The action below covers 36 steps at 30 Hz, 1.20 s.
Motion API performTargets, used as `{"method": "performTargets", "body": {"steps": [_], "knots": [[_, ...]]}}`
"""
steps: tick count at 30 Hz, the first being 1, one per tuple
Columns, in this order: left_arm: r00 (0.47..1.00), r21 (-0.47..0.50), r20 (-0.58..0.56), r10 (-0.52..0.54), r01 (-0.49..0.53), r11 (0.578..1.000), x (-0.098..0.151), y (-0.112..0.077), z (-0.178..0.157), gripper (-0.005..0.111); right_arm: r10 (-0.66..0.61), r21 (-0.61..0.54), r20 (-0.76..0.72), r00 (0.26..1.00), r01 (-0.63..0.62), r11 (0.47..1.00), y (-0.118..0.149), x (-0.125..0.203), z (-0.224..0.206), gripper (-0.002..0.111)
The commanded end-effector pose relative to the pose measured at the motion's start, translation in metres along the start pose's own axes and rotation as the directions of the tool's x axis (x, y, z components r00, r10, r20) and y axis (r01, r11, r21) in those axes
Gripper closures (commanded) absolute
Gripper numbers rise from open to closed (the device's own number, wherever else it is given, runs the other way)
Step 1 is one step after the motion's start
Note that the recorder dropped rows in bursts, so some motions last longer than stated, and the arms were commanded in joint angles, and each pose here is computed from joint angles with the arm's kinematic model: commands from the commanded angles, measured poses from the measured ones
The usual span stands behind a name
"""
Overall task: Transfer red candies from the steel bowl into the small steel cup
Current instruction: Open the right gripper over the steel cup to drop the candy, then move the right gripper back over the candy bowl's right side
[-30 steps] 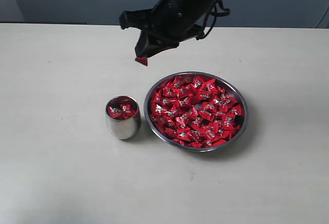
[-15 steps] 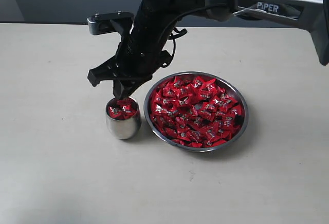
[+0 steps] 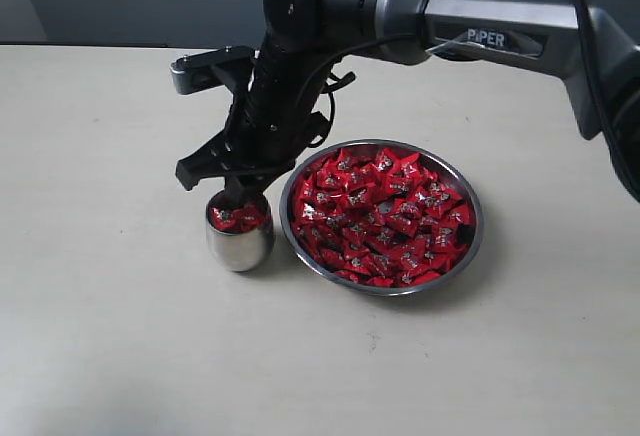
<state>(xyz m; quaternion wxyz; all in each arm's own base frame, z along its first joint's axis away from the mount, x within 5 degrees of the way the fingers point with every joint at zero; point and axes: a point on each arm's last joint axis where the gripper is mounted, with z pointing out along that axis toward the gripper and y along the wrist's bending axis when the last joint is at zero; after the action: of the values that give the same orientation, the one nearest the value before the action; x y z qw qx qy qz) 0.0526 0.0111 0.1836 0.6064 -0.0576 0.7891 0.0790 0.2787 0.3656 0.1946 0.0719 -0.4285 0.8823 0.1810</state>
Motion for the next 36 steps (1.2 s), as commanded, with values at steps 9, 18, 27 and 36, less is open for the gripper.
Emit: {"method": "performTargets", "body": {"steps": [9, 18, 27, 36], "knots": [[1.000, 0.005, 0.008, 0.002, -0.002, 1.000, 0.001, 0.000, 0.000, 0.106, -0.016, 0.003, 0.010, 1.000, 0.016, 1.000, 0.001, -0.002, -0.002, 0.072], [1.000, 0.005, 0.008, 0.002, -0.002, 1.000, 0.001, 0.000, 0.000, 0.106, -0.021, 0.000, 0.026, 0.999, 0.021, 1.000, 0.004, -0.004, -0.010, 0.072], [1.000, 0.005, 0.008, 0.002, -0.002, 1.000, 0.001, 0.000, 0.000, 0.106, -0.083, 0.136, 0.165, 0.983, 0.061, 0.989, 0.001, -0.013, -0.059, 0.072], [1.000, 0.005, 0.008, 0.002, -0.002, 1.000, 0.001, 0.000, 0.000, 0.106, 0.078, 0.210, 0.178, 0.981, -0.115, 0.971, -0.064, 0.004, -0.082, 0.072]]}}
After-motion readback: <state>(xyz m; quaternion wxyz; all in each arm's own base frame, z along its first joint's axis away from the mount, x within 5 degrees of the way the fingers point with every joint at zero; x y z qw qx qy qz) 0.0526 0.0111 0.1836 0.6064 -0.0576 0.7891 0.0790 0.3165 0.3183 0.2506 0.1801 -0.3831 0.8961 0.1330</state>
